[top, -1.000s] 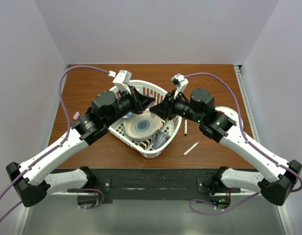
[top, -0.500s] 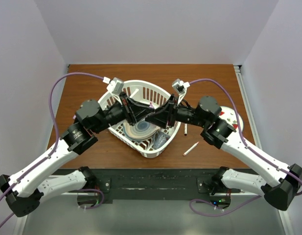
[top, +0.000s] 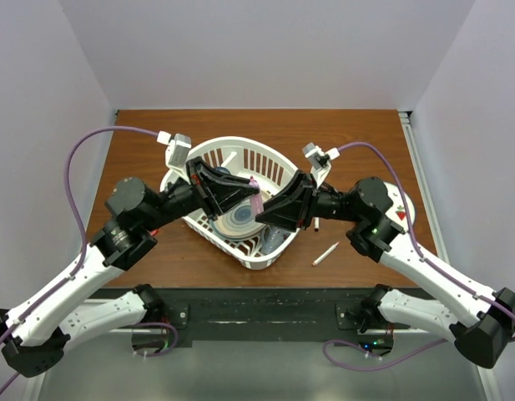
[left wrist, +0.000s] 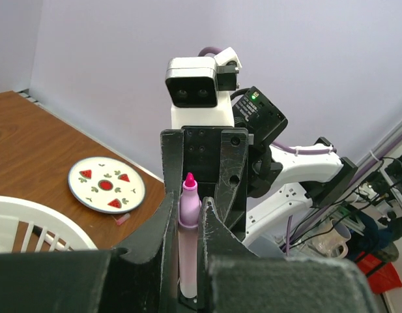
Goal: Insert the pens into the pen caps
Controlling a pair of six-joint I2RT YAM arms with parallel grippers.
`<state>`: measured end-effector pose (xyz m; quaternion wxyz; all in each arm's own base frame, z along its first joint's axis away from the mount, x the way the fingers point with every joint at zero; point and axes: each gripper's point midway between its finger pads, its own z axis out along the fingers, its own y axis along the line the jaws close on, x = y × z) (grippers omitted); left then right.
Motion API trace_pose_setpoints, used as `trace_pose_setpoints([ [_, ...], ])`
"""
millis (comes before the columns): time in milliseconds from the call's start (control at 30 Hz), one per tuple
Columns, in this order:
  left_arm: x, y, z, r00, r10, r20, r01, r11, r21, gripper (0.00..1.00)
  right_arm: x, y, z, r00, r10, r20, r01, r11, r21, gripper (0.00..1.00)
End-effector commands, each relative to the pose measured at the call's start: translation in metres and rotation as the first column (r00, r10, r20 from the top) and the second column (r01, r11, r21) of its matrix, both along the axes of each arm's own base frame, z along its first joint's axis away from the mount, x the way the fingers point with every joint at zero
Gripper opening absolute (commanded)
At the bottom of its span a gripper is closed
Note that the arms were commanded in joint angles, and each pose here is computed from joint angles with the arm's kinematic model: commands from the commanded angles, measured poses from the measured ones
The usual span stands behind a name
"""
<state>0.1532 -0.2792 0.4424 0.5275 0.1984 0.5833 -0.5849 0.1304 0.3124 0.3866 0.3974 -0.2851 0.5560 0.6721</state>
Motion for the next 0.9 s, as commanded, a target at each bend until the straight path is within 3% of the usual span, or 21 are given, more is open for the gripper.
trace_pose_setpoints([
  [0,-0.012,-0.002,0.021,0.997,-0.064,0.048,0.066,0.996,-0.053,0.0,-0.017,-0.004,0.016,0.996,0.086,0.034,-0.088,0.995,0.057,0.34],
  [300,-0.008,-0.012,0.008,0.996,-0.089,0.032,0.09,0.996,-0.026,0.0,-0.02,-0.001,0.016,0.991,0.132,0.013,-0.133,0.989,0.064,0.27],
  [400,-0.006,-0.014,0.006,0.996,-0.089,0.031,0.089,0.996,-0.016,0.0,-0.021,-0.001,0.015,0.99,0.138,0.014,-0.139,0.989,0.059,0.07],
  [500,0.0,-0.015,0.005,0.998,-0.061,0.031,0.061,0.998,0.004,0.02,-0.023,-0.002,0.015,0.99,0.141,0.024,-0.142,0.988,0.059,0.0],
  [533,0.003,-0.013,0.005,0.999,-0.043,0.028,0.043,0.999,0.011,0.15,-0.022,-0.003,0.016,0.991,0.132,0.024,-0.133,0.989,0.062,0.0],
  [567,0.005,-0.011,0.003,1.0,-0.021,0.012,0.021,0.999,0.027,0.48,-0.021,-0.003,0.014,0.992,0.123,0.022,-0.124,0.991,0.057,0.0],
  [667,0.022,0.001,-0.001,0.995,0.103,-0.014,-0.102,0.993,0.066,0.78,-0.015,-0.003,0.012,0.997,0.083,0.006,-0.083,0.996,0.035,0.0],
  [767,0.041,0.022,0.004,0.965,0.262,-0.023,-0.26,0.963,0.072,0.98,-0.008,-0.002,0.007,0.999,0.043,-0.005,-0.043,0.999,0.01,0.0],
  [867,0.06,0.043,0.014,0.912,0.409,-0.013,-0.405,0.908,0.105,1.0,-0.003,-0.001,0.001,1.0,0.02,-0.018,-0.02,1.0,-0.009,0.0],
])
